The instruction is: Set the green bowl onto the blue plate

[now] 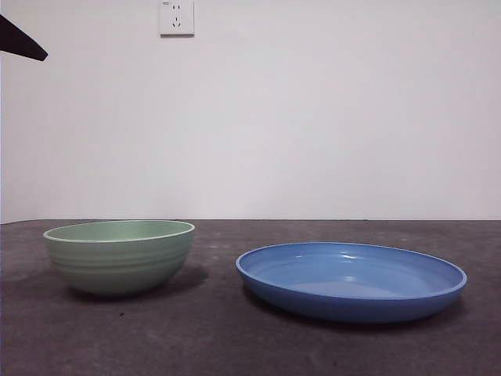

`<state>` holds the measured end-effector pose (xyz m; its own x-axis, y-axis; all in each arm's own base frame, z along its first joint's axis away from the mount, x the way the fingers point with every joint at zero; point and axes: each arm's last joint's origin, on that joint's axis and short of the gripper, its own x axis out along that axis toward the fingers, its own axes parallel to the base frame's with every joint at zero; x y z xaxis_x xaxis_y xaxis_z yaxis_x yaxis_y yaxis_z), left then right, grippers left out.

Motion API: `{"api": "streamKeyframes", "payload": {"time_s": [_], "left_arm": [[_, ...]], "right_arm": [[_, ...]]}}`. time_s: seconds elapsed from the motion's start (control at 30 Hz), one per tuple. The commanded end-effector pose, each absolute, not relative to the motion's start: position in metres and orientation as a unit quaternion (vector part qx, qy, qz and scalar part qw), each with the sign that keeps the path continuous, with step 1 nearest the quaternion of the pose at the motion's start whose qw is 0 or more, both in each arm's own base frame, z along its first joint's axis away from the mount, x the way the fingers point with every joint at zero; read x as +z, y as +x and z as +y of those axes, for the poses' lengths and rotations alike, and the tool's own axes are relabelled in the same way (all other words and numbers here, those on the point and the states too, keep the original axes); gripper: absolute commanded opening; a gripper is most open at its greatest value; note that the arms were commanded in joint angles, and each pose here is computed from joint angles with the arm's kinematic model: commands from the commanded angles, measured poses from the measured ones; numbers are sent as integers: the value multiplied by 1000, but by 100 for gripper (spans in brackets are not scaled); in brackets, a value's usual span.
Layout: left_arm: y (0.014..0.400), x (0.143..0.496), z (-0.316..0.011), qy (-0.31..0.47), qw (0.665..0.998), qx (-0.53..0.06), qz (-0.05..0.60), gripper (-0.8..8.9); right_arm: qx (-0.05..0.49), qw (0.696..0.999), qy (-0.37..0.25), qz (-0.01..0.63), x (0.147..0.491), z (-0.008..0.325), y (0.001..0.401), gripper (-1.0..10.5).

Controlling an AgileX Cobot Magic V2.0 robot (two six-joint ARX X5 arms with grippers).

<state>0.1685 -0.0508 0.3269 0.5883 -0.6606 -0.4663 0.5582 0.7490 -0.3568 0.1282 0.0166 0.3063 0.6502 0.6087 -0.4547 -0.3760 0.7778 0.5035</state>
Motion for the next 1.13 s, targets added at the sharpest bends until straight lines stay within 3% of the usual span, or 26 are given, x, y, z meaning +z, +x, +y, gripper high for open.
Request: {"api": "streamKeyframes", "payload": {"time_s": [0.03, 0.2, 0.37, 0.87, 1.13], "left_arm": [[170, 333, -52, -78, 889, -351, 284, 539], [172, 330, -51, -87, 893, -323, 300, 539], [186, 313, -50, -72, 896, -250, 359, 539], [255, 234, -62, -60, 830, -191, 521, 530], [282, 202, -68, -57, 801, -177, 569, 526]], "right_arm": [[280, 891, 184, 305, 312, 17, 129, 649], [278, 890, 190, 307, 312, 17, 129, 649], [291, 885, 195, 308, 312, 17, 128, 649], [313, 876, 200, 307, 312, 18, 127, 649], [313, 876, 201, 308, 312, 19, 127, 649]]}}
